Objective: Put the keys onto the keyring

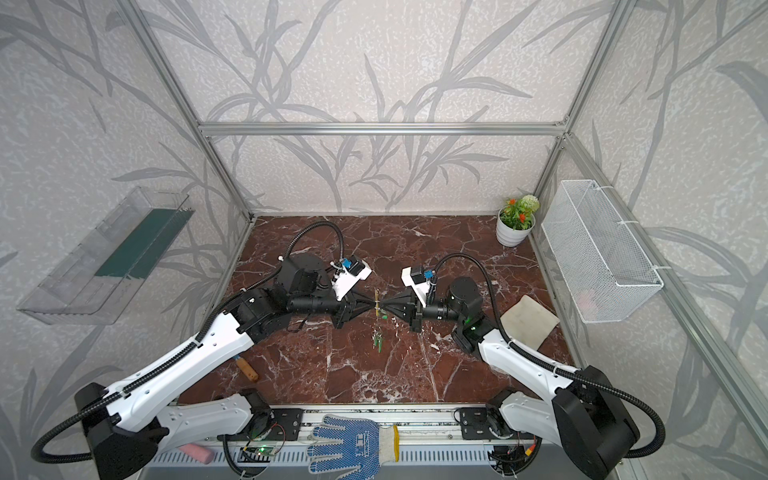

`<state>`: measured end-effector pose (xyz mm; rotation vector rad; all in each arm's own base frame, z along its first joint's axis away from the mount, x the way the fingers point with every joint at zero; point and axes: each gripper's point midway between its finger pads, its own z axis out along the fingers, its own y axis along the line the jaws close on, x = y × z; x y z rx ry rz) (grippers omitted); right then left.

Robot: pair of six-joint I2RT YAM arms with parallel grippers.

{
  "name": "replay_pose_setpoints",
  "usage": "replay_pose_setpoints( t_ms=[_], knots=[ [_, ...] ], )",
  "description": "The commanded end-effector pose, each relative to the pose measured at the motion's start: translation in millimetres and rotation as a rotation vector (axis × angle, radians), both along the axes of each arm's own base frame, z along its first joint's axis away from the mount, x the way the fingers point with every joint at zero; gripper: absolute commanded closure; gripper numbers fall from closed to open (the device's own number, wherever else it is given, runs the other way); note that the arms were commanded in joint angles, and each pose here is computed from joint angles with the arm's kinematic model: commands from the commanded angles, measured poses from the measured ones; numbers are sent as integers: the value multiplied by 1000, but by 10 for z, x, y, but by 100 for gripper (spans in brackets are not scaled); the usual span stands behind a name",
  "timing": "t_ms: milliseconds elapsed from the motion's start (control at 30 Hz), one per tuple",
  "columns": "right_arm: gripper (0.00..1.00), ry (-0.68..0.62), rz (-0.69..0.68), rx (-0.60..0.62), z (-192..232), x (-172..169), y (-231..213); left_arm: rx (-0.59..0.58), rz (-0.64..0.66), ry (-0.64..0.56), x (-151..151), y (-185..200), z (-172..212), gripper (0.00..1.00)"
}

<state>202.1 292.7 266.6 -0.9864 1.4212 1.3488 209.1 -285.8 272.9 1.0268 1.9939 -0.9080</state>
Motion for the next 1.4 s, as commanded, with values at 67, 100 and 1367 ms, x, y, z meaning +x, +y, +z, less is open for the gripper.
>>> replay_pose_setpoints(
  t_ms=[67, 100, 1367],
  knots=[
    [100, -51, 17, 21, 96, -67, 7, -8, -41, -15, -15, -34, 87, 85],
    [100, -49, 21, 20, 91, -71, 13, -9, -38, -16, -5, -33, 90, 85],
    [63, -133, -318, 21, 294, -10, -393, -550, 150, -313, 132, 103, 835, 100]
  ],
)
